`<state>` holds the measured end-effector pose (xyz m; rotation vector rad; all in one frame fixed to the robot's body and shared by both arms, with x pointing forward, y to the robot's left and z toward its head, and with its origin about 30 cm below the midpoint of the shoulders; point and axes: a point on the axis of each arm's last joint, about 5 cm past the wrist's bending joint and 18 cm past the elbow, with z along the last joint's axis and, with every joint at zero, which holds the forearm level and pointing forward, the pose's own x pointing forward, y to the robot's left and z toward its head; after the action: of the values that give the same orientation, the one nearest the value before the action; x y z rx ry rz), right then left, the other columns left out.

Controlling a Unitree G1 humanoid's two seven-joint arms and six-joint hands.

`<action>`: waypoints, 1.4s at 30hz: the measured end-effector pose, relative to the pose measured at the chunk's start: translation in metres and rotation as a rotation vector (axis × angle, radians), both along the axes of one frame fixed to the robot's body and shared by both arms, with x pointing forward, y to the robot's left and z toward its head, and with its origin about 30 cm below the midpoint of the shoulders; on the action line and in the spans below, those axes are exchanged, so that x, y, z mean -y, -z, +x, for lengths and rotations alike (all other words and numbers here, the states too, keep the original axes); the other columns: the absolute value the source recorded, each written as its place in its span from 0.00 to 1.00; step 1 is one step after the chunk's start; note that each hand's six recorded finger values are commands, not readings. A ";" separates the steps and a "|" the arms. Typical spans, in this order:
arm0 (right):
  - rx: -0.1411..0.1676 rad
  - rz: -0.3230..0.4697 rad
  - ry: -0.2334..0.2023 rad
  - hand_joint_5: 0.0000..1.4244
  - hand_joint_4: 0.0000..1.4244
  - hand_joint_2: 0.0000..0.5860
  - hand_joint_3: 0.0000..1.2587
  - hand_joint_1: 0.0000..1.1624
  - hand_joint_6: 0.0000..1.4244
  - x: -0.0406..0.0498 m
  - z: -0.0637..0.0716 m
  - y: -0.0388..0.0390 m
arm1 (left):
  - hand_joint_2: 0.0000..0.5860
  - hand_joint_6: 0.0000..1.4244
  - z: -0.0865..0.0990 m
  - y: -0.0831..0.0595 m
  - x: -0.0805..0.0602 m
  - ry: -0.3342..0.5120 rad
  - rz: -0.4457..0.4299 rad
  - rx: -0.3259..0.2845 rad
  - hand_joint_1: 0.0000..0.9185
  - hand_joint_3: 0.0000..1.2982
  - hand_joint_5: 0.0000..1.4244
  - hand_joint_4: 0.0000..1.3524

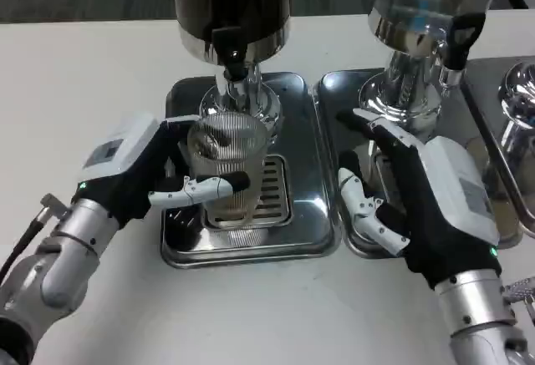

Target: Grasp the cup under the faucet to collect the drink, then remove the cup.

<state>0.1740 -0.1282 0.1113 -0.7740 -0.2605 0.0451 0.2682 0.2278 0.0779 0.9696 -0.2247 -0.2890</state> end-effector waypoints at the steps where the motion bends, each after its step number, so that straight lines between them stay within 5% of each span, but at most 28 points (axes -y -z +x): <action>1: 0.000 0.002 0.000 0.17 0.18 0.84 0.22 0.30 0.16 -0.0002 0.000 0.0000 | 0.29 0.81 0.001 0.000 0.000 0.002 0.003 0.000 0.25 0.41 0.56 0.42; 7: -0.001 0.009 0.001 0.17 0.18 0.84 0.22 0.30 0.16 -0.0011 0.000 0.0001 | 0.27 0.77 0.005 -0.004 0.002 0.019 0.024 -0.011 0.22 0.35 0.48 0.35; 11: -0.004 0.015 0.001 0.17 0.18 0.84 0.22 0.30 0.16 -0.0012 0.000 0.0003 | 0.25 0.62 0.005 -0.004 0.002 0.028 0.045 -0.043 0.18 0.30 0.40 0.30; 21: -0.007 0.019 -0.001 0.17 0.18 0.84 0.22 0.30 0.17 -0.0021 0.000 0.0006 | 0.22 0.45 0.006 -0.005 0.001 0.032 0.059 -0.043 0.16 0.28 0.31 0.26; 30: -0.003 0.024 -0.007 0.18 0.18 0.84 0.22 0.30 0.17 -0.0039 0.002 -0.0007 | 0.15 0.22 0.008 -0.009 -0.001 0.056 0.126 -0.035 0.09 0.18 0.13 0.05; 42: -0.013 0.025 -0.009 0.19 0.19 0.84 0.23 0.30 0.17 -0.0039 0.002 -0.0005 | 0.13 0.14 0.008 -0.010 0.004 0.049 0.209 0.010 0.07 0.12 0.03 0.00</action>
<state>0.1765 -0.1243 0.1118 -0.7479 -0.2519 0.0553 0.2767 0.2242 0.0878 1.1732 -0.2308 -0.3573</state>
